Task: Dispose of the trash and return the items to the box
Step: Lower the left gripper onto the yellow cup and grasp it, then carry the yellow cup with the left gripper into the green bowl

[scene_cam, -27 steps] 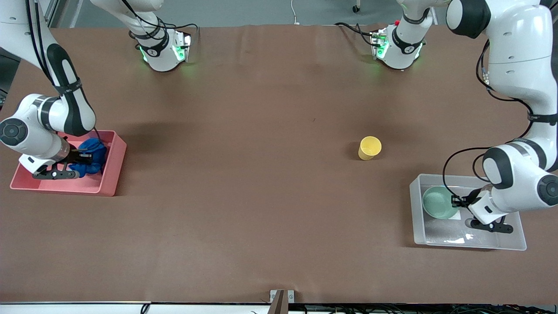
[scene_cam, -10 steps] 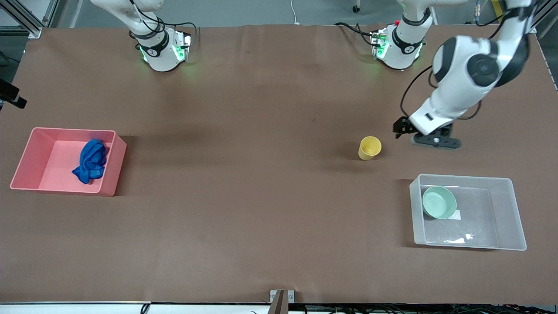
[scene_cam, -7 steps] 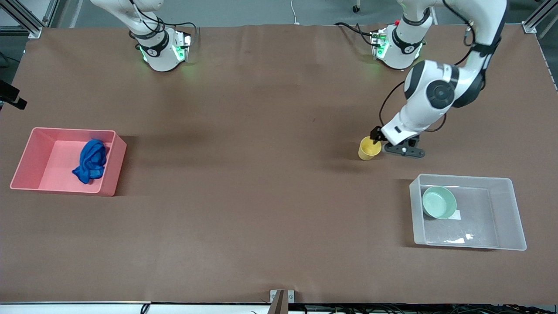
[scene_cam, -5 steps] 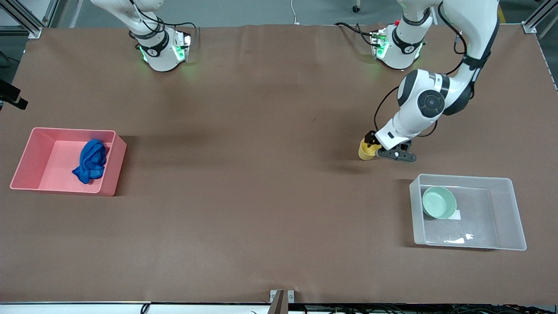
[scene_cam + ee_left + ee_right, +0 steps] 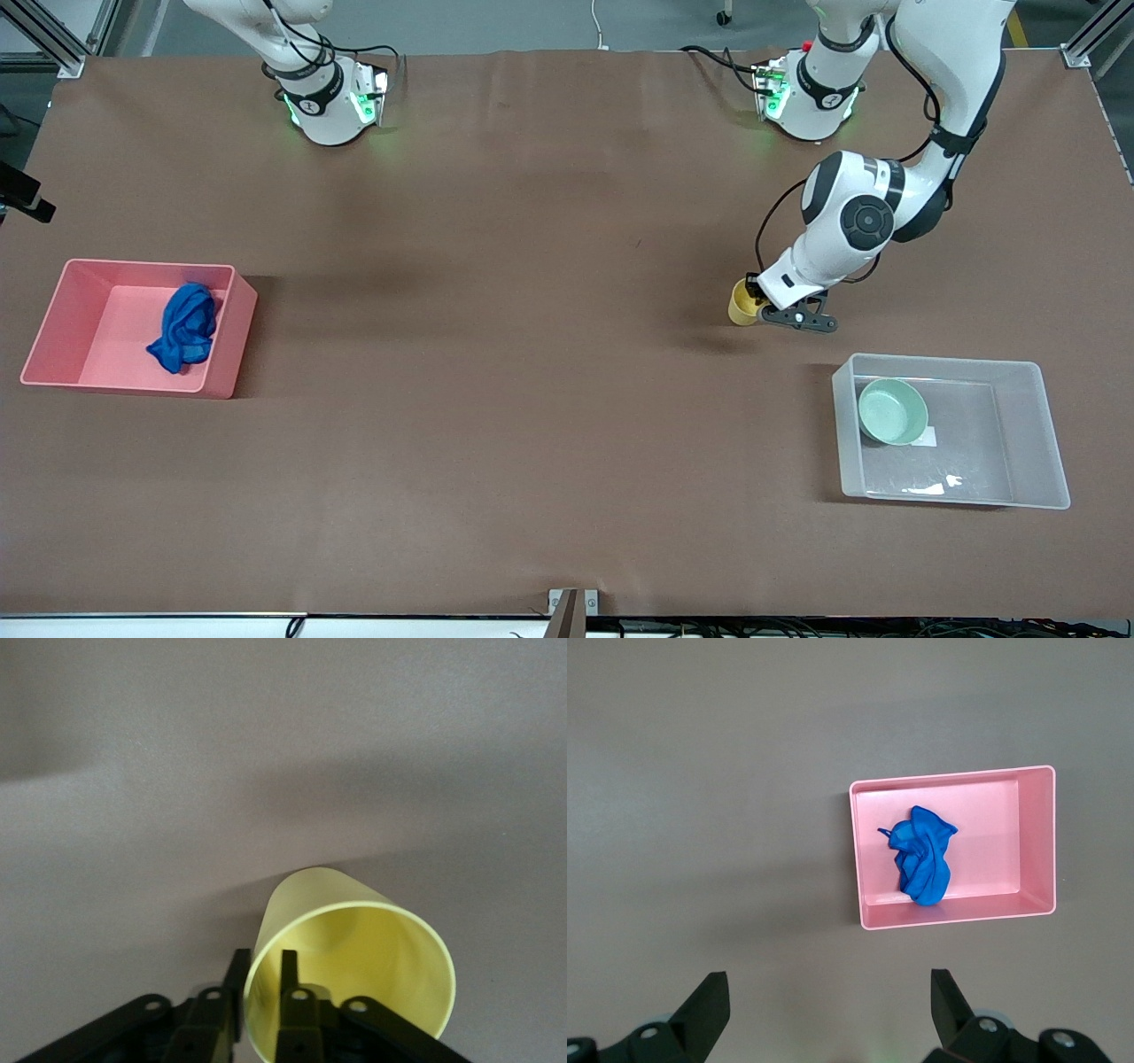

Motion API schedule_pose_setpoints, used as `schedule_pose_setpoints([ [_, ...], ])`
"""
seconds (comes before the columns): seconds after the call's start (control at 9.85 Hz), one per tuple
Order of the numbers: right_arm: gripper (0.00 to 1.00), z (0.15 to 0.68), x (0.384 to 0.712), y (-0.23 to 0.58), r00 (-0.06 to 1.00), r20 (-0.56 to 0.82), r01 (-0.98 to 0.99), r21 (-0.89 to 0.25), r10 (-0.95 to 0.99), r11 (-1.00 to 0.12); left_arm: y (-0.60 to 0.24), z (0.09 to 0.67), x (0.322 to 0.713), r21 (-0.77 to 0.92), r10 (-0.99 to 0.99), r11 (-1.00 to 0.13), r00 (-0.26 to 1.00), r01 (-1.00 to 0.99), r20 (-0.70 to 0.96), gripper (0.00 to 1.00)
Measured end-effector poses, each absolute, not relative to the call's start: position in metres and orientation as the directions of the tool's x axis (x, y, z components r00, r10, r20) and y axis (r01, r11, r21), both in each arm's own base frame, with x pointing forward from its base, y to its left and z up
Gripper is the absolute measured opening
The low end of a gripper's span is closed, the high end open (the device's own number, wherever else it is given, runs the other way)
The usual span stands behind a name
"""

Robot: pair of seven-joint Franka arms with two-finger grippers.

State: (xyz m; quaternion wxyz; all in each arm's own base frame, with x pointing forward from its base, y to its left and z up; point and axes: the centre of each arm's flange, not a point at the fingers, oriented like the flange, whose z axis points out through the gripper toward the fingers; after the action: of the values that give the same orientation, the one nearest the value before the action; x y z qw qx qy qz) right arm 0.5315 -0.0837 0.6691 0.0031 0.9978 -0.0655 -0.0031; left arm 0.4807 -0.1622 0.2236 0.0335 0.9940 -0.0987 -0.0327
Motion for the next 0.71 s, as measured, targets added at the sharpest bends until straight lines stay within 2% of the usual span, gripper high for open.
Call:
schedule_pose_setpoints([
  [0.1,1.00,0.669,0.531,-0.084,0.991,-0.006,-0.131,0.006,-0.131,-0.991,-0.162,0.230,0.482,0.070,-0.199,-0.978,0.979,-0.195,-0.051,0.03],
  [0.41,1.00,0.669,0.531,-0.084,0.991,-0.008,-0.130,0.006,-0.130,-0.991,-0.145,0.292,0.500,0.044,-0.174,-0.984,0.985,-0.173,-0.004,0.03],
  [0.71,1.00,0.669,0.531,-0.083,0.992,-0.010,-0.129,0.006,-0.129,-0.992,-0.053,0.384,0.571,0.026,-0.060,-0.998,0.990,-0.064,0.130,0.03],
])
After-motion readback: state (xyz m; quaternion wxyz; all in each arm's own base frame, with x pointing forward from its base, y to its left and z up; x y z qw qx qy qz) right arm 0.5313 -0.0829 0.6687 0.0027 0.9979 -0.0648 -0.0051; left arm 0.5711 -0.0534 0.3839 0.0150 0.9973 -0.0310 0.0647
